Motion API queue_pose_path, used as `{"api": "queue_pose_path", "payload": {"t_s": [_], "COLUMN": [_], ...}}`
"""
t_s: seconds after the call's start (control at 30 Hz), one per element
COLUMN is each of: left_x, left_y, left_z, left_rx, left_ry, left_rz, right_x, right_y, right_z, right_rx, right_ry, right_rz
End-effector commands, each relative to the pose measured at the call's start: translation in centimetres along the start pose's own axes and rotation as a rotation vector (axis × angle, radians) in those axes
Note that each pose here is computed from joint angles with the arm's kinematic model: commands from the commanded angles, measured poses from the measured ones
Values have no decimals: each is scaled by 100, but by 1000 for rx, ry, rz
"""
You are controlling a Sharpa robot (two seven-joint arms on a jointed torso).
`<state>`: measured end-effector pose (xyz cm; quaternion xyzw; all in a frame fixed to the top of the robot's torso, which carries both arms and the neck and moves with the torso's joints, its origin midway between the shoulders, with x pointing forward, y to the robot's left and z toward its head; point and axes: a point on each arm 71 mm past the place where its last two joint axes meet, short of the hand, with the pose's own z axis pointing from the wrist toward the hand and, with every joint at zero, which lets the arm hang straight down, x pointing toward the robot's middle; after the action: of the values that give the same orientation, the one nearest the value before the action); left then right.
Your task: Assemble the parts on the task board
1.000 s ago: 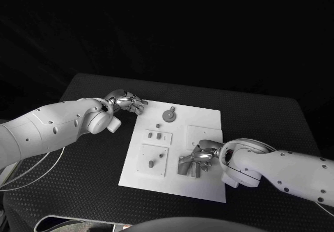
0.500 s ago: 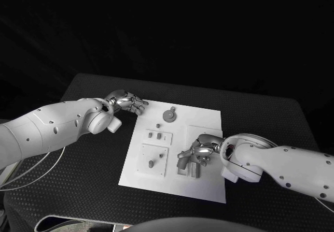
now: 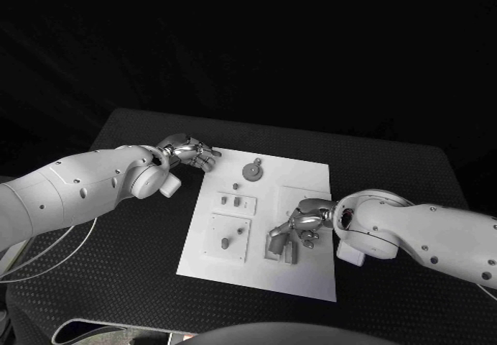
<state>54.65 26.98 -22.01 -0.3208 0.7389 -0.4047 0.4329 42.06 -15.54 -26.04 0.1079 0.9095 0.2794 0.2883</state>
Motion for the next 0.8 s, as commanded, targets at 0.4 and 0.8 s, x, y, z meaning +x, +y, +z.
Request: {"api": "queue_pose_path", "payload": {"t_s": [0.4,0.8], "left_x": [32,28], "left_y": [-9,-3], "left_z": [6,2], "left_rx": [-2,-5], "left_ry": [26,28], "left_rz": [2,4], "right_x": [-82,-51], "right_y": [32,48], "right_z": [103,162], "right_rx": [70,88], "right_ry": [110,148], "right_rz": [24,-23]}}
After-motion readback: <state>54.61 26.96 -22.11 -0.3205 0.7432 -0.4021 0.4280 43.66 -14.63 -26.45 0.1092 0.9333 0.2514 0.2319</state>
